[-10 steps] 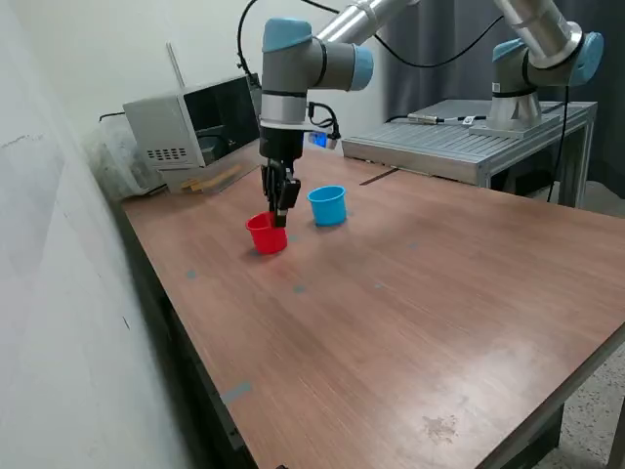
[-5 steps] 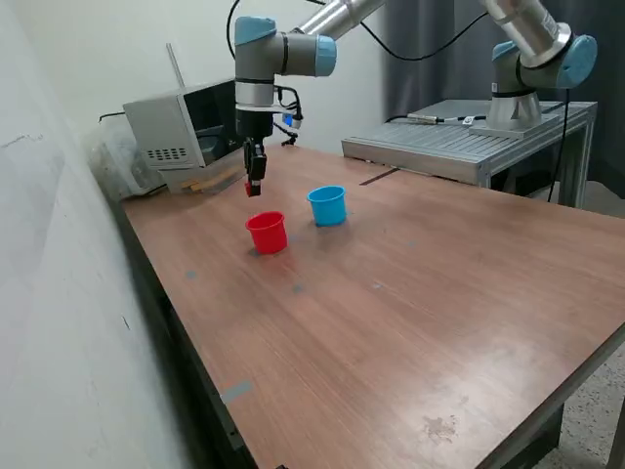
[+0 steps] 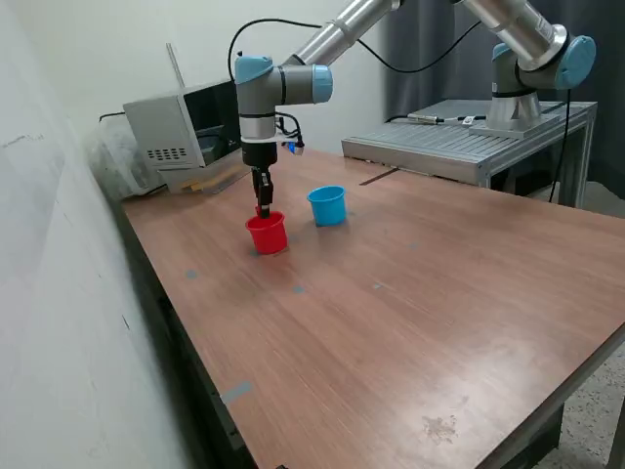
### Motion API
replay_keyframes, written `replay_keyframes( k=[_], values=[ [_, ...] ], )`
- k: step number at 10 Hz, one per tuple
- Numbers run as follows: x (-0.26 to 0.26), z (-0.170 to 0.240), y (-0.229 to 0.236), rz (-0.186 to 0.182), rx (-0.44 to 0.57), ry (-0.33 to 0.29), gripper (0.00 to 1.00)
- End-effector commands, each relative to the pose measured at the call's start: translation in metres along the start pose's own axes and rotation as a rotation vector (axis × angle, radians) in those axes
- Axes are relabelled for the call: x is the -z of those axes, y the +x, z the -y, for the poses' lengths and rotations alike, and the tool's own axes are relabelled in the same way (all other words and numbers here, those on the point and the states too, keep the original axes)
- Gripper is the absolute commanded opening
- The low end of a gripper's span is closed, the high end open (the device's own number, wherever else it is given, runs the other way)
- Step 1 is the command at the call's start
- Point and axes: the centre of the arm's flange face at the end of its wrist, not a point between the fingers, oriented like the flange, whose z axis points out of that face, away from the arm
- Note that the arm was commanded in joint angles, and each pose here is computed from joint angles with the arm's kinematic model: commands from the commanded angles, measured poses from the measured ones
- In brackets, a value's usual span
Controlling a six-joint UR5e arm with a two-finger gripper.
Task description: Place red objects in the red bin, and blue objects in the blue bin.
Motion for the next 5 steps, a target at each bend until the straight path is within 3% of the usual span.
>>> replay_keyframes(
  k=[1,2,3,5],
  values=[
    [-0.0109,0.001,-0.0001,0.002,0.001,0.009,0.0],
    [-0.011,0.0009,-0.0001,0.001,0.001,0.0,0.0],
    [-0.0115,0.001,-0.0013,0.002,-0.001,0.0,1.0],
    [-0.0123,0.0005,-0.0085,0.004,-0.01,0.004,1.0]
  ],
)
